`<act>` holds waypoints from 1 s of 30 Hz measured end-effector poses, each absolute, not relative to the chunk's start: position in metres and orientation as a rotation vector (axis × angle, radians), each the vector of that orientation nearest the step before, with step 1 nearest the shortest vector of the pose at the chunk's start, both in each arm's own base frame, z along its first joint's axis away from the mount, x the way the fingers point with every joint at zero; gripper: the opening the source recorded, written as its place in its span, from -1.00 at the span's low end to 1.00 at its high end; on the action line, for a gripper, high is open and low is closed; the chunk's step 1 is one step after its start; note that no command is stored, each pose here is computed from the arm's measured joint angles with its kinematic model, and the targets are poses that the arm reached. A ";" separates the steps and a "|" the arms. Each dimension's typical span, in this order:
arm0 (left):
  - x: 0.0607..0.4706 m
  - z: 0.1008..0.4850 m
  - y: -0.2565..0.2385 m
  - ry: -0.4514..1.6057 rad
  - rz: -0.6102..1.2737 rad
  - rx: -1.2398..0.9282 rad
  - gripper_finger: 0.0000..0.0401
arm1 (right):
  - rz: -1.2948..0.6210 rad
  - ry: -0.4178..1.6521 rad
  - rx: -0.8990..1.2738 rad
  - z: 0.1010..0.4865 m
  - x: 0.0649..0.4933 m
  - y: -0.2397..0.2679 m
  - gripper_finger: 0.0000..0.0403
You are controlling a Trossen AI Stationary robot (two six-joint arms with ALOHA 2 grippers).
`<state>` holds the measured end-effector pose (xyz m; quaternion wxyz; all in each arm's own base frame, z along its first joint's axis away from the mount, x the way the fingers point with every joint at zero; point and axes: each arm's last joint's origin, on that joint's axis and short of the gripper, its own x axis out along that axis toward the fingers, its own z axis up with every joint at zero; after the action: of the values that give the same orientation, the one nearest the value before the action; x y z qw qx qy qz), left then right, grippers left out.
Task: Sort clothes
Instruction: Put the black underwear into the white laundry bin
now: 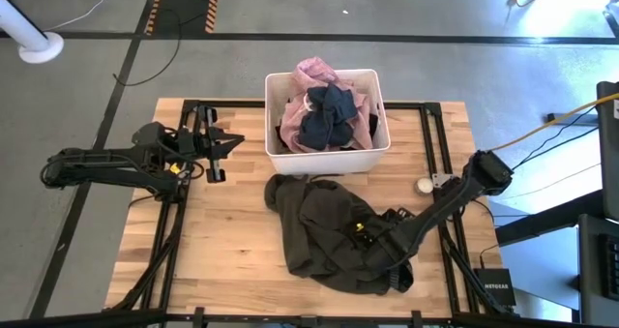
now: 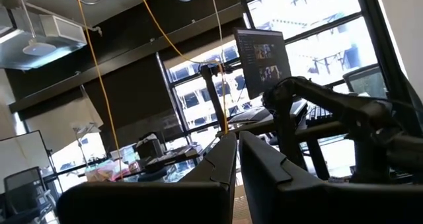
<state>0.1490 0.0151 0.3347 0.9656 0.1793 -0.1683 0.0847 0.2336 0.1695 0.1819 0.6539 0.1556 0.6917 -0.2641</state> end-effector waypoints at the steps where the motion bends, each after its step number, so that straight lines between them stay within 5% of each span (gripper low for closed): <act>1: 0.149 0.335 0.015 -0.340 0.172 0.364 -0.92 | -0.586 1.546 0.366 0.176 0.234 0.169 0.08; 12: 0.149 0.335 0.015 -0.342 0.172 0.367 -0.92 | -0.567 1.487 0.397 0.134 0.222 0.156 0.02; 22: 0.149 0.335 0.015 -0.342 0.172 0.363 -0.92 | -0.508 1.515 0.348 0.136 0.224 0.158 -0.90; 30: 0.149 0.335 0.015 -0.345 0.172 0.366 -0.92 | -0.540 1.544 0.264 0.164 0.233 0.163 -0.79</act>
<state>0.1488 0.0151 0.3351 0.9649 0.1807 -0.1706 0.0852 0.2329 0.1632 0.1639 0.6759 0.1175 0.6868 -0.2400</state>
